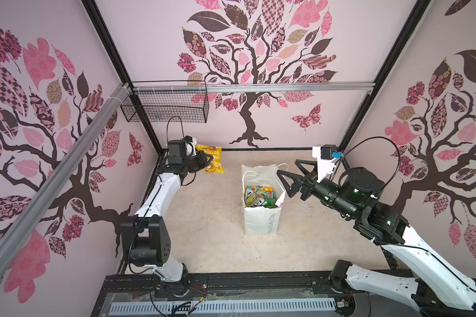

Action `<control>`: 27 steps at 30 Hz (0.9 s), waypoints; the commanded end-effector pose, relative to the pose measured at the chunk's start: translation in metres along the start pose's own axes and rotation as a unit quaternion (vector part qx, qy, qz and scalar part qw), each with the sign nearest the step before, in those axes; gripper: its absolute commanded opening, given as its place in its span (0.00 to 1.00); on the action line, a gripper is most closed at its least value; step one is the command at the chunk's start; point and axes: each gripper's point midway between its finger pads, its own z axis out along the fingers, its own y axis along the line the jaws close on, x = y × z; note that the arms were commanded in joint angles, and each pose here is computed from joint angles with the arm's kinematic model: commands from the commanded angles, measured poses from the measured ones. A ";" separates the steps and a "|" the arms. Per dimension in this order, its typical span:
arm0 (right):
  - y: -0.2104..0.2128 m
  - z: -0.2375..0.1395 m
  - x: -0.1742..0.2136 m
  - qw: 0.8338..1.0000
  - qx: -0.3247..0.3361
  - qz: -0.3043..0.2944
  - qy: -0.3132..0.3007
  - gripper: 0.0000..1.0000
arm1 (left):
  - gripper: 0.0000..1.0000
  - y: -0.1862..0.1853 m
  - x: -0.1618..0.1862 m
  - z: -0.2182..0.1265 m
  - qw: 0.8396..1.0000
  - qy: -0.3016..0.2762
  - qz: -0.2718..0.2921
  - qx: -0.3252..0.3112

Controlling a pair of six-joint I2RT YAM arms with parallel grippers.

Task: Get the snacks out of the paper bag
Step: 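Lower the yellow packet beside the bag and release it from the left gripper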

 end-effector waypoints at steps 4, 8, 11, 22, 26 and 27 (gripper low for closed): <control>0.002 -0.001 0.007 1.000 -0.002 0.016 0.020 1.00 | 0.13 0.047 0.039 0.037 0.997 0.070 -0.023 -0.030; 0.000 0.000 0.012 0.999 0.001 0.020 0.034 1.00 | 0.17 0.076 0.054 0.059 0.993 0.094 -0.028 -0.059; 0.001 -0.001 0.013 0.999 0.000 0.022 0.040 1.00 | 0.20 0.093 0.062 0.072 0.990 0.112 -0.031 -0.075; -0.003 -0.008 0.013 0.998 0.013 0.027 0.047 1.00 | 0.36 0.133 0.083 0.094 0.981 0.146 -0.046 -0.122; -0.003 -0.008 0.013 0.998 0.014 0.027 0.049 1.00 | 0.57 0.138 0.076 0.085 0.978 0.137 -0.038 -0.151; -0.002 -0.007 0.012 0.998 0.012 0.027 0.048 1.00 | 0.60 0.139 0.073 0.082 0.978 0.133 -0.033 -0.159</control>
